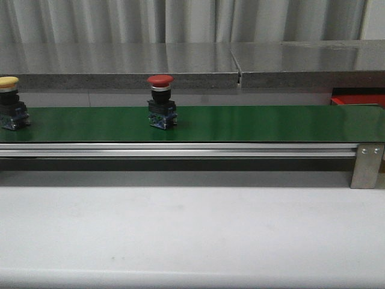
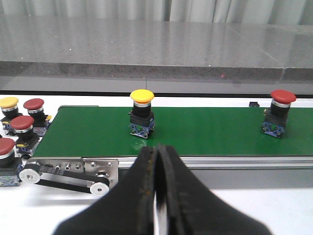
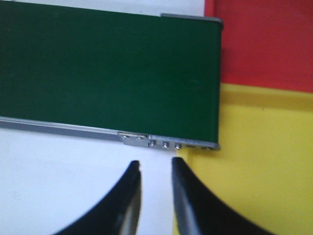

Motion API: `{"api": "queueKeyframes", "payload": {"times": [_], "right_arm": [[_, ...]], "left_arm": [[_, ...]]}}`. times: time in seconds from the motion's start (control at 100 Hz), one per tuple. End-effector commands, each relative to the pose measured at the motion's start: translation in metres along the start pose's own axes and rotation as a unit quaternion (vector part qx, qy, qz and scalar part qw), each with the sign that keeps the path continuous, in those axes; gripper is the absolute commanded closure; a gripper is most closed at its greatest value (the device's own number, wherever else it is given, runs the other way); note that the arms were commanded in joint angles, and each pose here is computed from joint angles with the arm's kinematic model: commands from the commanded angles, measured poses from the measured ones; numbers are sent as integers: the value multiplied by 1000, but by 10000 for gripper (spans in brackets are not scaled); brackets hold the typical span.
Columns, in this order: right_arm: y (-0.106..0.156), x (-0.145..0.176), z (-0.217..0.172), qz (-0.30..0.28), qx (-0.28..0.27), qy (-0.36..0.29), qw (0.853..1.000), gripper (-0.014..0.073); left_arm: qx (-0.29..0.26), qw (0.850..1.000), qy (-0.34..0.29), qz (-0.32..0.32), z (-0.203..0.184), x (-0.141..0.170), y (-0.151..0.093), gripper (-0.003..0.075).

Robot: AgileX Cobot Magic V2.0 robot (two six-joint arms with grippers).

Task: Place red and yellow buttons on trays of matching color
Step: 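Move the right gripper above the red button riding on the belt, then lower the right gripper, grasp the red button and lift it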

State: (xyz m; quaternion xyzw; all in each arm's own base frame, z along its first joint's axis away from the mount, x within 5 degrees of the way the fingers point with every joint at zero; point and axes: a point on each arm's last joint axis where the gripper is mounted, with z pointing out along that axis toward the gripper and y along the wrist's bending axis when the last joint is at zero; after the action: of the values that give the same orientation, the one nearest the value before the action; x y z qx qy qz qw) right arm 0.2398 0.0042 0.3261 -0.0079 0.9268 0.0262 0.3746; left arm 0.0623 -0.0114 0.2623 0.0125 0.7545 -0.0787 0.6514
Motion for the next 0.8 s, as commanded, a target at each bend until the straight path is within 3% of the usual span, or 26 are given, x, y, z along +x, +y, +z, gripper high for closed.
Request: {"api": "queueKeyframes", "payload": {"times": [0.0,0.06,0.19,0.52,0.79], "right_arm": [[10,-24,-7,-23,-13,-63,998,84],[17,-29,-3,-34,-24,-64,997,-27],[39,-39,10,-66,-52,-53,995,17],[111,-71,52,-158,-120,-13,980,17],[154,-86,85,-199,-152,28,968,17]], "left_arm": [[-2,999,-49,-7,-2,-16,0,741],[-2,999,-49,-7,-2,-16,0,741],[-2,999,-49,-7,-2,-16,0,741],[-2,999,-49,-7,-2,-16,0,741],[-2,999,-49,-7,-2,-16,0,741]]}}
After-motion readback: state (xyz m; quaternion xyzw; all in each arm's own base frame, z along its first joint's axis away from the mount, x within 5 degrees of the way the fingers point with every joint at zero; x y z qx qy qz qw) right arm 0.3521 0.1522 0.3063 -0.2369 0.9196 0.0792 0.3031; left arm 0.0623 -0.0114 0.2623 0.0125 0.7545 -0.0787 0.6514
